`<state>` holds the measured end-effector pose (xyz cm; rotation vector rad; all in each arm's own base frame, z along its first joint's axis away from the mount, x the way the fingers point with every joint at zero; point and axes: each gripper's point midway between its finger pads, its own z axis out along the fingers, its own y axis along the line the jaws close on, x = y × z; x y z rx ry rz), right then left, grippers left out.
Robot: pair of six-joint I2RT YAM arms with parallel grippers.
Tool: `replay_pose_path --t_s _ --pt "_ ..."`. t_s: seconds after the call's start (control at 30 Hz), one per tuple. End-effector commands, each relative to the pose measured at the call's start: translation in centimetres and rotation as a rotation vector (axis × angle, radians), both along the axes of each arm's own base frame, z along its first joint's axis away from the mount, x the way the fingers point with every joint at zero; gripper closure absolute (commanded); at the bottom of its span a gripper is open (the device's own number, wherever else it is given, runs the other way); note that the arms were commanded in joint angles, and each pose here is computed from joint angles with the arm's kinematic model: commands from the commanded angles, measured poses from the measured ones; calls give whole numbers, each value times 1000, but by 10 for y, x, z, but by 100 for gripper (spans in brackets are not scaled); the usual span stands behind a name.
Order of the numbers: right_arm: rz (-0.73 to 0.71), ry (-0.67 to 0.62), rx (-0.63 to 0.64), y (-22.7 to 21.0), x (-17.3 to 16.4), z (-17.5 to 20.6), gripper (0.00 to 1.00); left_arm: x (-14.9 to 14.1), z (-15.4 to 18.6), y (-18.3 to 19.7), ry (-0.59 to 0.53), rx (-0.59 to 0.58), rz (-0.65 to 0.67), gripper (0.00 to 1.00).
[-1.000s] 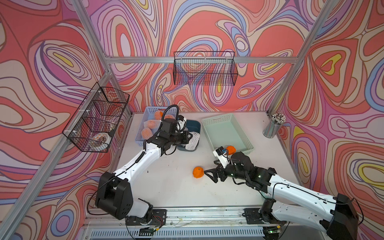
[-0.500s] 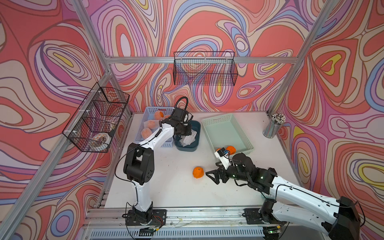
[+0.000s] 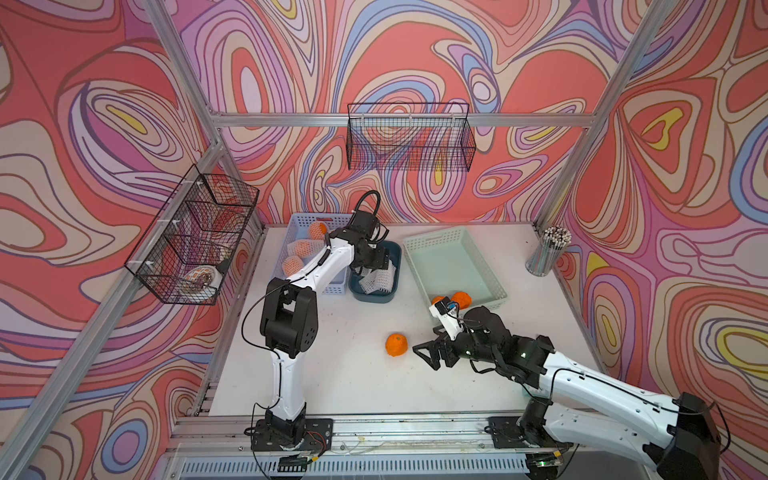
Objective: Remove foam nets from oranges
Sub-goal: Place the foam net into the storage box, then pick up the orange from the center of the board.
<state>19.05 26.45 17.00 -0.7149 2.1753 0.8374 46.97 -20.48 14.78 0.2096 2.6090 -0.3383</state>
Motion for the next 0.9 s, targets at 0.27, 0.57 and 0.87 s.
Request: replay_pose_path --t_s 0.27,0.57,0.87 --pt "-21 12 -24 4 9 -11 2 -36 122 32 -296 -74 66 6" --pt "-32 103 -16 22 15 -39 2 -150 173 72 -529 -229 82 0" --pt "-28 194 -61 51 25 -72 2 -263 136 109 -451 -258 84 0"
